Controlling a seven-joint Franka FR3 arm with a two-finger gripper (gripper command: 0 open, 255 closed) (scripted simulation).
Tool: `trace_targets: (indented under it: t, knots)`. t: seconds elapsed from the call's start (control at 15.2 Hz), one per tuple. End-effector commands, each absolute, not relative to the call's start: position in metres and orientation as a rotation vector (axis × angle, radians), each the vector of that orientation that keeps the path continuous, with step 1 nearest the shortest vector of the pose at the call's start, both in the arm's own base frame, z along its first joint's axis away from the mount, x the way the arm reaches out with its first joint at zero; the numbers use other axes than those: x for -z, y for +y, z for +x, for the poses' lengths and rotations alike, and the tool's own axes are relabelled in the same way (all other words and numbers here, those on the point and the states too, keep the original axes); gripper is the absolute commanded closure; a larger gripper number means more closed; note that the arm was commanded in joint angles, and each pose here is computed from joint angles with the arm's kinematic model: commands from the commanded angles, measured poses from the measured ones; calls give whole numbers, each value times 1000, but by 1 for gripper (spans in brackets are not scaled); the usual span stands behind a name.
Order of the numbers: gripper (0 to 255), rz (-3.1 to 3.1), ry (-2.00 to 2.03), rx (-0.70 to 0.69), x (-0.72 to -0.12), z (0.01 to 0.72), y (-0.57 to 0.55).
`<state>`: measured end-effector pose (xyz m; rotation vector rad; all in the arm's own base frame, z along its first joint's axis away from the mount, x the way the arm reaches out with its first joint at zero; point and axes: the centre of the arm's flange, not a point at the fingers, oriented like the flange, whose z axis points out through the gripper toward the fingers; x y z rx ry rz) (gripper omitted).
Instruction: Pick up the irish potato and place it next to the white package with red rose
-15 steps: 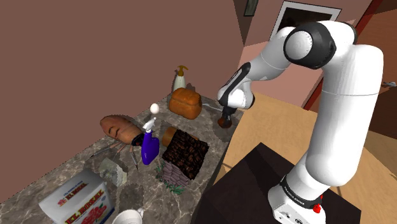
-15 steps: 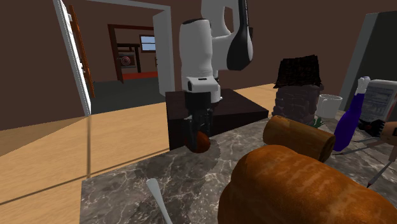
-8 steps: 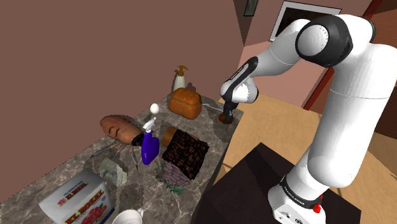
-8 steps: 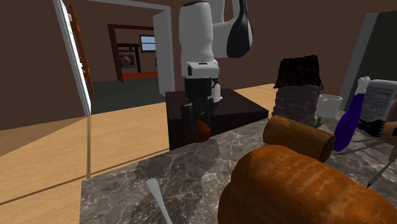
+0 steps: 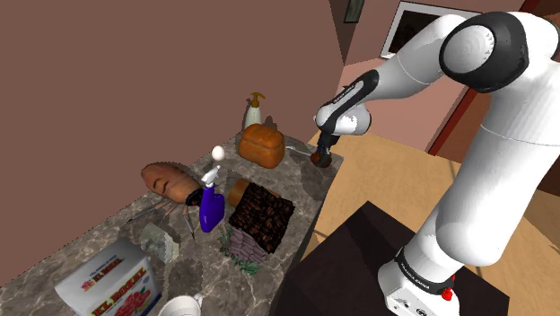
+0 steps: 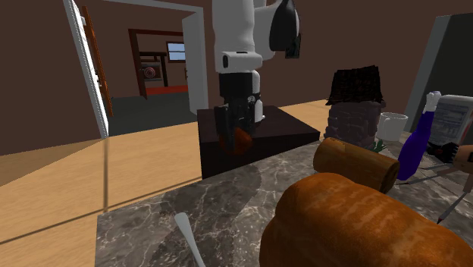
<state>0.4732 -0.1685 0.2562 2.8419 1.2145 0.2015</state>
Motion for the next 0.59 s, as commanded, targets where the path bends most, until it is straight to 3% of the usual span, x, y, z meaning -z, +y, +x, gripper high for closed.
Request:
trace_targets:
  t: [0.0, 0.53]
  knots:
    - [255, 2842, 1215, -201, -267, 472, -168]
    - [255, 2842, 1215, -201, -309, 472, -168]
